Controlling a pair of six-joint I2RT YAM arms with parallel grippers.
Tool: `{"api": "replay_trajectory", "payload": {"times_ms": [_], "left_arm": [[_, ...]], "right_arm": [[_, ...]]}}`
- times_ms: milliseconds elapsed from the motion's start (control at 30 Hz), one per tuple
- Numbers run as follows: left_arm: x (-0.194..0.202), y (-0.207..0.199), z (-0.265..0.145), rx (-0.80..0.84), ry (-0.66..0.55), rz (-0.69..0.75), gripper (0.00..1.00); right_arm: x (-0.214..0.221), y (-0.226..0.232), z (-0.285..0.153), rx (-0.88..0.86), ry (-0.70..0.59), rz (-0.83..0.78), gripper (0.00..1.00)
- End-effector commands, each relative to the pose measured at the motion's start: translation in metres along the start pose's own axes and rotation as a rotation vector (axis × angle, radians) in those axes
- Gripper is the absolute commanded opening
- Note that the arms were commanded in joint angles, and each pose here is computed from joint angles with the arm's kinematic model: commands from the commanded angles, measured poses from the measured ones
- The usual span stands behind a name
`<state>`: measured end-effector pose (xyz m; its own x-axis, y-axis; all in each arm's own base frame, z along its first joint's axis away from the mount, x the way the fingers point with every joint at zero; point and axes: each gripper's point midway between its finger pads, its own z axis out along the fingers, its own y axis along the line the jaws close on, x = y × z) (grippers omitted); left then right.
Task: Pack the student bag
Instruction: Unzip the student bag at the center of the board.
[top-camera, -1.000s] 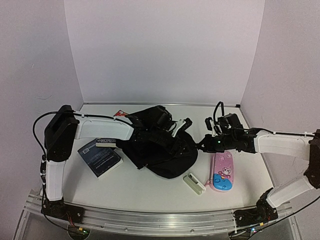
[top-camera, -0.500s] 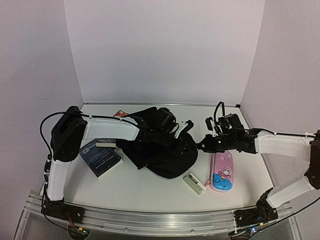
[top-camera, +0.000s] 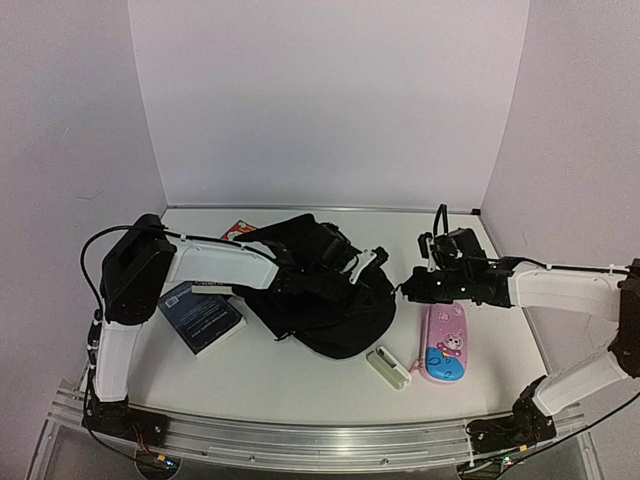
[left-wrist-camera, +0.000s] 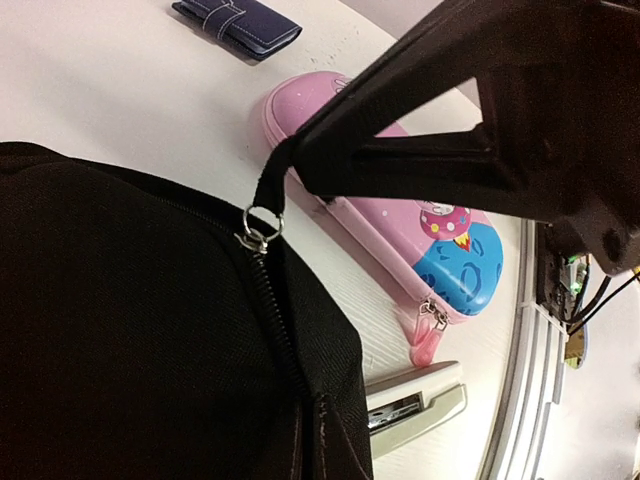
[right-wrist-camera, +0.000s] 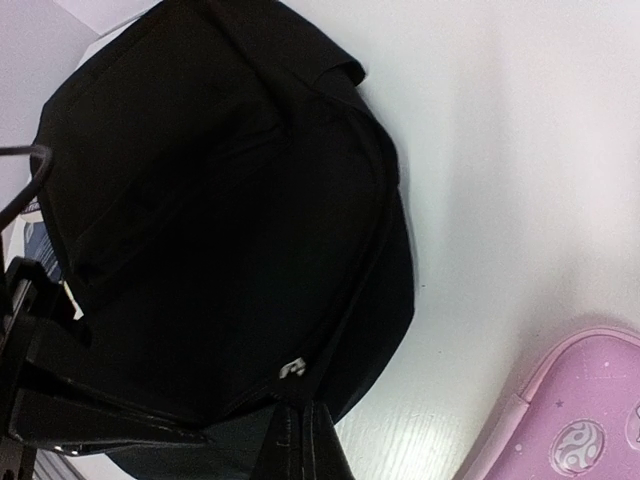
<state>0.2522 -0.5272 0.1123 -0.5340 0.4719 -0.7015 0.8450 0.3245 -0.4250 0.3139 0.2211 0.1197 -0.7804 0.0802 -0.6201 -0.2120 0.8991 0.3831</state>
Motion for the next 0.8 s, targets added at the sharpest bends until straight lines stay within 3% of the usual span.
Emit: {"api": "replay_trajectory", "payload": {"times_ms": [0,767], "left_arm": [[-0.024,-0.02,-0.034,0.008,-0.098,0.06,0.0],[0.0,-0.079,-0.084,0.244,-0.073,0.103,0.0]], "right_arm": [[-0.023,-0.025,0.009,0.159,-0.101,0.073,0.0],[-0.074,-0.014,0.099,0.161,-0.043,-0.032,0.0]]}}
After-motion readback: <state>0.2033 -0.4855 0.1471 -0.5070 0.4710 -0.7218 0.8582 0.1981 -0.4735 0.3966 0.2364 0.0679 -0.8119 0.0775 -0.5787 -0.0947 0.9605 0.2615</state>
